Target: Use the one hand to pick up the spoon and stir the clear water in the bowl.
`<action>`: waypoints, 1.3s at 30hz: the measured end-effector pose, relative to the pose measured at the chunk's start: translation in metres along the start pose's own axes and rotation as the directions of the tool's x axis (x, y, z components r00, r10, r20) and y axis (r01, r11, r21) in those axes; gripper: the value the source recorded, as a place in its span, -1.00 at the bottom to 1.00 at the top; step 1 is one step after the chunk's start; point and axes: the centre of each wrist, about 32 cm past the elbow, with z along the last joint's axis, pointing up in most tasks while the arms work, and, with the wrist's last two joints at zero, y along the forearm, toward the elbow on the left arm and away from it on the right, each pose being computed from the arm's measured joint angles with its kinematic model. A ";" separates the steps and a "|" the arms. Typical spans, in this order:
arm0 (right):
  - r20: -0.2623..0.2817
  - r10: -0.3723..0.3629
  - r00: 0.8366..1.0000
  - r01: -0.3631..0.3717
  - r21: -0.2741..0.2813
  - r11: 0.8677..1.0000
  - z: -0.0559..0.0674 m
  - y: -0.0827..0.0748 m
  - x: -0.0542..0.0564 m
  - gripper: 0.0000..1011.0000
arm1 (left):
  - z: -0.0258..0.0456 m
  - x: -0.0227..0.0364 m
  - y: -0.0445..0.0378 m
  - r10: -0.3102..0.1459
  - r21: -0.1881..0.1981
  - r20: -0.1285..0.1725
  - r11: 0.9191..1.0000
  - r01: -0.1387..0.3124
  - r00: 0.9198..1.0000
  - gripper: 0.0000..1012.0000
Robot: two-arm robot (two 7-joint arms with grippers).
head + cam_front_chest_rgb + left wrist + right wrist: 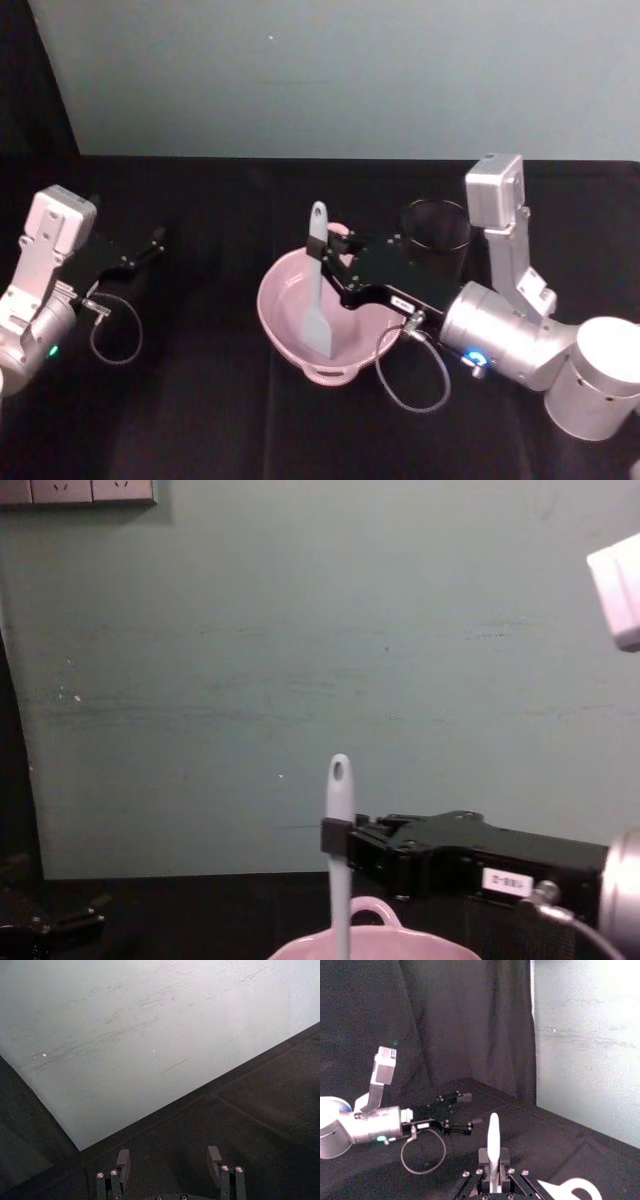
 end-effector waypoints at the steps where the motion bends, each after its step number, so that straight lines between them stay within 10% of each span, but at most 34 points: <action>1: 0.000 0.002 1.000 -0.002 0.003 1.000 -0.001 0.002 0.000 -0.78 | 0.0000 0.0000 0.0000 0.000 0.000 0.000 1.000 0.000 1.000 1.00; 20: 0.045 -0.098 0.994 0.096 0.057 0.994 -0.015 0.050 0.015 -0.78 | 0.0000 0.0000 0.0000 0.000 0.000 0.000 1.000 0.000 1.000 1.00; 39: 0.100 -0.153 0.983 0.149 0.045 0.988 -0.007 0.019 0.034 -0.78 | 0.0000 0.0000 0.0000 0.000 0.000 0.000 1.000 0.000 1.000 1.00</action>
